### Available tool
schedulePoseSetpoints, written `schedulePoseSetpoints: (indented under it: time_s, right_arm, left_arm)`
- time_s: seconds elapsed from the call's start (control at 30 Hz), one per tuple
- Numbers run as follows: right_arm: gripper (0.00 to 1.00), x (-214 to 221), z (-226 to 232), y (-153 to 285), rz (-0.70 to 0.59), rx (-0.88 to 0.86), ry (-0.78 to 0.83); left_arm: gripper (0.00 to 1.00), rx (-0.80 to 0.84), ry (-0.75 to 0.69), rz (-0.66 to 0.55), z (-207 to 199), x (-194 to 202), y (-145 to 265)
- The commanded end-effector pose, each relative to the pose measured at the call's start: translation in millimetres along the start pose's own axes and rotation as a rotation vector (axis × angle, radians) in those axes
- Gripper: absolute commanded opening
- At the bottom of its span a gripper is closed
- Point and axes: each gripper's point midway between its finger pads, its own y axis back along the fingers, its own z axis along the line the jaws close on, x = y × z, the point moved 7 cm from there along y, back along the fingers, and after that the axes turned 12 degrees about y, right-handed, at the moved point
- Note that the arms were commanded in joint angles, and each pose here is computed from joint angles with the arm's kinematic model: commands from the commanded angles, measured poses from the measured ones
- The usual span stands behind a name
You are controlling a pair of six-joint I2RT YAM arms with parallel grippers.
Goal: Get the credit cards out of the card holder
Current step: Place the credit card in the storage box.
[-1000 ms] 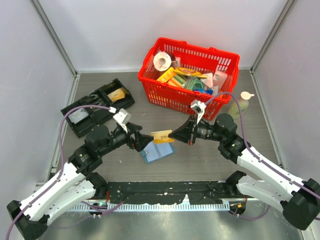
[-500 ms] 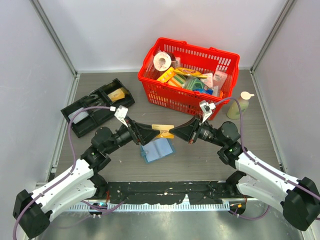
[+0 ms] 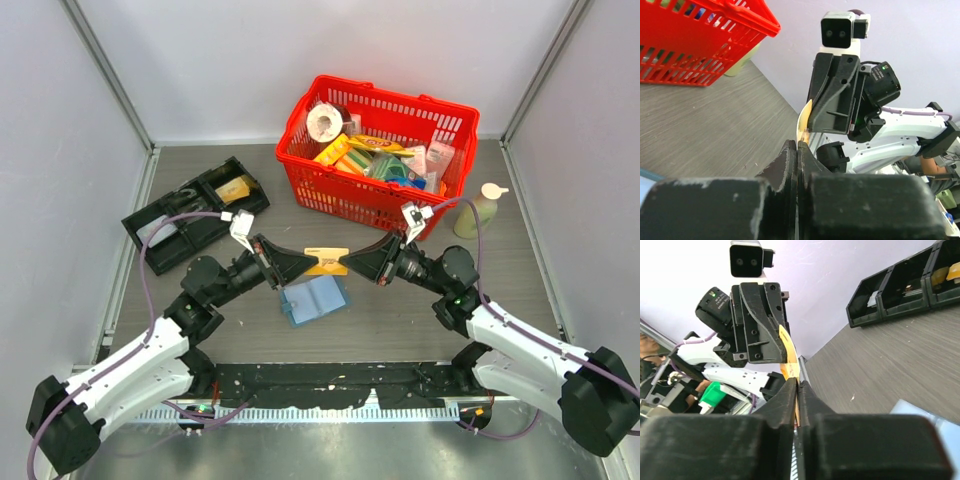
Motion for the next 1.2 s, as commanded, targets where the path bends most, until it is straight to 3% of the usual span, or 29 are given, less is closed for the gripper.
schedulePoseSetpoints:
  time_s: [0.0, 0.03, 0.1, 0.23, 0.3, 0.5, 0.6, 0.93, 1.17]
  right_arm:
    - [0.20, -13.7, 1.8, -1.0, -0.065, 0.005, 0.015]
    - [0.36, -12.5, -0.6, 0.1, -0.056, 0.020, 0.013]
    - [0.54, -12.5, -4.0, 3.0, -0.051, 0.050, 0.020]
    - [0.77, -13.7, -14.7, 9.5, -0.027, 0.180, 0.062]
    - [0.84, -14.9, -18.8, 13.8, -0.005, 0.247, 0.095]
    - [0.88, -31.7, -30.2, 33.7, 0.011, 0.517, 0.209]
    - [0.88, -40.1, -31.7, 50.6, -0.003, 0.625, 0.301]
    - [0.86, -64.4, -21.4, 97.0, -0.096, 0.829, 0.504]
    - [0.86, -68.5, -21.7, 106.5, -0.130, 0.879, 0.543]
  left_arm:
    - [0.00, 0.004, -0.035, -0.058, -5.5, -12.7, -2.1]
    - [0.00, -0.031, -0.049, -0.080, -2.3, -16.2, -1.2]
    - [0.00, -0.122, -0.081, -0.122, 6.2, -23.3, 1.4]
    - [0.00, -0.345, -0.162, -0.253, 31.3, -48.6, 13.7]
    - [0.00, -0.458, -0.164, -0.330, 48.2, -65.1, 21.4]
    - [0.00, -0.689, -0.064, -0.579, 98.0, -122.1, 46.2]
    - [0.05, -0.743, -0.010, -0.639, 126.2, -150.0, 46.0]
    - [0.06, -0.892, 0.044, -0.680, 213.8, -244.9, 21.7]
    - [0.06, -1.021, 0.130, -0.659, 288.0, -264.2, 15.0]
